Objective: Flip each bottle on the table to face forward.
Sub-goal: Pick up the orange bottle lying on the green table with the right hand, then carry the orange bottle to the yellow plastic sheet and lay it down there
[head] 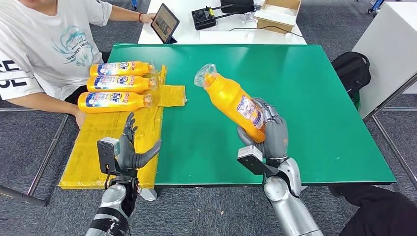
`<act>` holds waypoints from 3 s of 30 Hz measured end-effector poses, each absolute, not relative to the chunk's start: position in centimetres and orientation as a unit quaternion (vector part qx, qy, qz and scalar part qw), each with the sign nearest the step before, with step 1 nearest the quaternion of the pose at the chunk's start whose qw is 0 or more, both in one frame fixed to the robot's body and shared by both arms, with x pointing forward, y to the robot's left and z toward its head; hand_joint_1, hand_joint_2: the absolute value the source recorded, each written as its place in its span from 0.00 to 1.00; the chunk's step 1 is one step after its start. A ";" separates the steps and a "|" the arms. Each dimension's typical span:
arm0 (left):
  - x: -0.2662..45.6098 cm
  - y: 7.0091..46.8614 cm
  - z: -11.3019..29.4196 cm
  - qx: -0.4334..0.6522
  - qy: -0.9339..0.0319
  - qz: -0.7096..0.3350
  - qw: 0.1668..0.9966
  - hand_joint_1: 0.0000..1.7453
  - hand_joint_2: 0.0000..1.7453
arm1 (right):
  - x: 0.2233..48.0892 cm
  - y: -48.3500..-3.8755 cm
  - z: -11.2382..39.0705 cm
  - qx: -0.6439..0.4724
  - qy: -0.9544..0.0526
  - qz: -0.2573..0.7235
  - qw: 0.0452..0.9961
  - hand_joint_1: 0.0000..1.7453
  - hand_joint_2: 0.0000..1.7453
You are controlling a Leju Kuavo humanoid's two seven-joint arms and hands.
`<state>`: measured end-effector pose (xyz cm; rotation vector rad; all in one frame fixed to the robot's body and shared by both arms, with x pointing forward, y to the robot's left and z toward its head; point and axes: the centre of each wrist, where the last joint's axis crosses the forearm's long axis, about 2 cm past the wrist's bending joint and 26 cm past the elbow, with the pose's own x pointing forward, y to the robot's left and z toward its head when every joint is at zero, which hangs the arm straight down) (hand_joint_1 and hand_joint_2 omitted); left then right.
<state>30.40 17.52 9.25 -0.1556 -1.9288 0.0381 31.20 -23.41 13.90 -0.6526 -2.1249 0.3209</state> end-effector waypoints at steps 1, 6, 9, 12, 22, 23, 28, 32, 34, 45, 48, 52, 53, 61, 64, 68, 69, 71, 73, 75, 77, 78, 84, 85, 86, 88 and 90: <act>30.3 17.3 9.4 -0.078 -0.820 0.015 0.567 0.00 1.00 | 31.1 -23.5 14.0 -0.265 -0.854 0.123 0.429 1.00 1.00; 29.9 16.2 9.9 -0.156 -0.814 0.010 0.559 0.00 1.00 | 31.0 -23.5 14.1 -0.273 -0.863 0.108 0.411 1.00 1.00; 29.8 15.7 10.1 -0.198 -0.809 0.006 0.553 0.00 1.00 | 30.9 -23.3 14.3 -0.271 -0.871 0.106 0.397 1.00 1.00; 29.7 15.1 10.2 -0.241 -0.806 0.000 0.541 0.00 1.00 | 30.8 -22.6 14.4 -0.268 -0.884 0.109 0.368 1.00 1.00; 29.5 14.2 10.6 -0.299 -0.800 -0.007 0.520 0.00 1.00 | 30.0 -19.7 14.4 -0.228 -0.899 0.109 0.358 1.00 1.00; 29.5 14.0 10.7 -0.313 -0.798 -0.007 0.514 0.00 1.00 | 29.9 -18.9 14.2 -0.215 -0.900 0.112 0.361 1.00 1.00; 29.7 12.9 11.6 -0.349 -0.795 -0.013 0.495 0.00 1.00 | 28.5 -13.6 12.3 -0.150 -0.902 0.144 0.379 1.00 1.00; 29.7 12.4 11.9 -0.362 -0.793 -0.019 0.490 0.00 1.00 | 27.8 -11.1 11.3 -0.135 -0.896 0.165 0.389 1.00 1.00; 29.8 12.1 12.0 -0.370 -0.791 -0.023 0.487 0.00 1.00 | 27.7 -10.9 11.1 -0.135 -0.892 0.171 0.396 1.00 1.00; 29.4 11.5 12.2 -0.374 -0.793 -0.010 0.481 0.00 1.00 | 27.2 -10.1 9.5 -0.102 -0.865 0.219 0.439 1.00 1.00; 29.1 11.8 12.1 -0.370 -0.794 -0.006 0.482 0.00 1.00 | 27.2 -9.8 9.3 -0.097 -0.860 0.220 0.449 1.00 1.00; 28.9 12.0 12.0 -0.367 -0.794 -0.002 0.485 0.00 1.00 | 27.2 -9.7 9.0 -0.093 -0.852 0.222 0.464 1.00 1.00; 28.9 12.0 12.0 -0.367 -0.793 -0.001 0.486 0.00 1.00 | 27.1 -9.7 8.9 -0.092 -0.850 0.223 0.468 1.00 1.00; 28.8 12.0 12.0 -0.383 -0.787 -0.004 0.483 0.04 1.00 | 26.8 -9.4 8.2 -0.088 -0.837 0.251 0.478 1.00 1.00; 28.9 12.0 12.1 -0.383 -0.787 -0.005 0.483 0.76 1.00 | 26.7 -9.4 8.1 -0.089 -0.835 0.255 0.480 1.00 1.00; 28.9 11.9 12.0 -0.384 -0.787 -0.004 0.483 1.00 1.00 | 26.7 -9.4 8.0 -0.089 -0.831 0.260 0.484 1.00 1.00; 28.9 11.9 12.0 -0.384 -0.787 -0.004 0.483 1.00 1.00 | 26.7 -9.4 8.0 -0.089 -0.830 0.261 0.485 1.00 1.00; 28.9 11.9 12.0 -0.384 -0.787 -0.004 0.482 1.00 1.00 | 26.7 -9.4 7.9 -0.089 -0.829 0.261 0.486 1.00 1.00; 28.9 11.9 12.0 -0.384 -0.788 -0.004 0.481 1.00 1.00 | 26.7 -9.4 7.9 -0.089 -0.829 0.262 0.486 1.00 1.00; 28.9 11.9 12.0 -0.384 -0.789 -0.004 0.480 1.00 1.00 | 26.7 -9.4 7.9 -0.089 -0.829 0.262 0.486 1.00 1.00; 29.0 11.9 12.0 -0.383 -0.790 -0.005 0.479 1.00 1.00 | 26.7 -9.3 7.9 -0.088 -0.829 0.262 0.485 1.00 1.00; 29.0 11.9 12.0 -0.382 -0.791 -0.006 0.478 1.00 1.00 | 26.7 -9.3 7.9 -0.087 -0.829 0.262 0.485 1.00 1.00; 29.0 12.0 12.0 -0.379 -0.793 -0.007 0.477 1.00 1.00 | 26.7 -9.2 8.0 -0.090 -0.829 0.265 0.484 0.55 1.00; 29.1 12.0 12.1 -0.378 -0.793 -0.006 0.477 1.00 1.00 | 26.7 -9.2 8.0 -0.092 -0.829 0.267 0.483 0.30 0.75; 29.1 12.0 12.1 -0.376 -0.794 -0.007 0.477 1.00 1.00 | 26.7 -9.2 8.0 -0.094 -0.829 0.268 0.482 0.10 0.50; 29.3 11.9 12.3 -0.364 -0.799 -0.011 0.478 1.00 1.00 | 26.6 -9.2 7.8 -0.093 -0.829 0.263 0.485 0.00 0.00; 29.6 11.9 12.5 -0.339 -0.808 -0.018 0.482 1.00 1.00 | 26.3 -9.2 7.6 -0.080 -0.826 0.250 0.499 0.00 0.00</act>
